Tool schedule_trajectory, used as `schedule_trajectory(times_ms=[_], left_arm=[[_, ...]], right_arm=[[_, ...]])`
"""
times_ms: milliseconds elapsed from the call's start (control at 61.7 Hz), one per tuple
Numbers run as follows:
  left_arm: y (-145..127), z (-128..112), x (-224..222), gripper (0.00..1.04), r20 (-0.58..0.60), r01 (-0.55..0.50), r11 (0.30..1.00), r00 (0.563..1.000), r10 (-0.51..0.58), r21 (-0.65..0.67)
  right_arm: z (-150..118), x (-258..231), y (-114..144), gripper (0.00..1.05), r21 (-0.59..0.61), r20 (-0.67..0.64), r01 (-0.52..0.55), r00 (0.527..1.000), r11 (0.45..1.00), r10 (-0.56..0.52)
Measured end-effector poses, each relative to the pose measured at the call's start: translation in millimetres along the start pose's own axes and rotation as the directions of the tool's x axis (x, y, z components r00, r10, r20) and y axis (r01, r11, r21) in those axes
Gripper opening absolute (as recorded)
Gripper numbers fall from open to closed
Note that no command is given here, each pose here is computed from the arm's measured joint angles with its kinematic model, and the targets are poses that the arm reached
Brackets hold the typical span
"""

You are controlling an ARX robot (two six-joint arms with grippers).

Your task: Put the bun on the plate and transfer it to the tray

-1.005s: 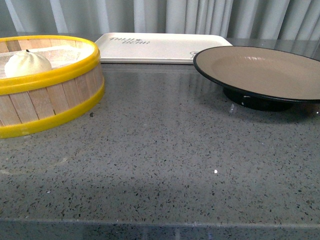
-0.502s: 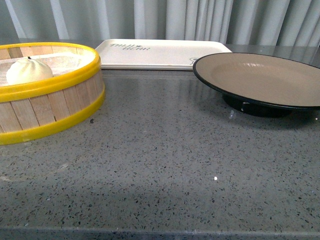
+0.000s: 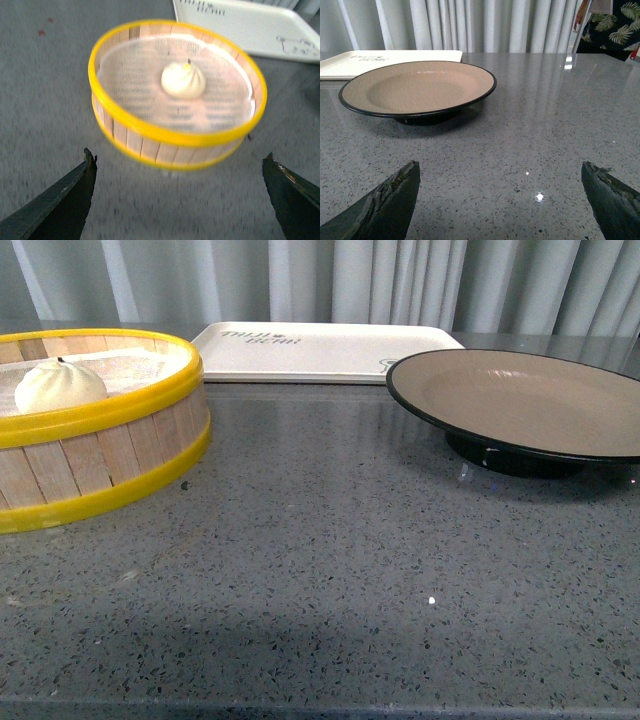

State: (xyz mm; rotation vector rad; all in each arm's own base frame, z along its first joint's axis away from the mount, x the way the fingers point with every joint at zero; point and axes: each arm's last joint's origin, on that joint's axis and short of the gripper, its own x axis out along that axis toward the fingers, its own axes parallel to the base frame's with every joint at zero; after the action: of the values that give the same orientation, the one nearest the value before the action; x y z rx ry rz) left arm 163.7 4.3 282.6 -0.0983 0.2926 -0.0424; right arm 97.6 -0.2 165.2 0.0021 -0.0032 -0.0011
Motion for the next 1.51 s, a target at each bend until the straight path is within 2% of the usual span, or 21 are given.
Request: schedule_trajectory(times_ms=[97,178,324,437,632,1005,1507], left_arm=[[-7,27,25,0.98,0.012,0.007,0.999,1.000,-0.007,0.031],[-24,50,60,0.98,-0.023,0.047,0.996,0.999,-0.045,0.071],[-50,68,111,0.98,-0.095,0.072,0.989,0.994,-0.059,0.133],[-57,66,134,0.98,-0.153,0.074,0.986,0.987,-0.051,0.150],[-57,60,158,0.98,-0.213,0.015,0.979,0.977,0.029,0.203],[-48,50,164,0.98,-0.297,0.006,0.980,0.953,0.055,0.201],[-54,33,167,0.98,-0.364,0.031,0.973,0.930,0.056,0.230]], right_arm=[[0,0,0,0.96,0.000,0.000,0.000,1.000,1.000,0.000],[0,0,0,0.96,0.000,0.000,0.000,1.000,1.000,0.000],[0,0,0,0.96,0.000,0.000,0.000,1.000,1.000,0.000],[0,0,0,0.96,0.000,0.000,0.000,1.000,1.000,0.000],[0,0,0,0.96,0.000,0.000,0.000,1.000,1.000,0.000],[0,0,0,0.96,0.000,0.000,0.000,1.000,1.000,0.000],[0,0,0,0.96,0.000,0.000,0.000,1.000,1.000,0.000]])
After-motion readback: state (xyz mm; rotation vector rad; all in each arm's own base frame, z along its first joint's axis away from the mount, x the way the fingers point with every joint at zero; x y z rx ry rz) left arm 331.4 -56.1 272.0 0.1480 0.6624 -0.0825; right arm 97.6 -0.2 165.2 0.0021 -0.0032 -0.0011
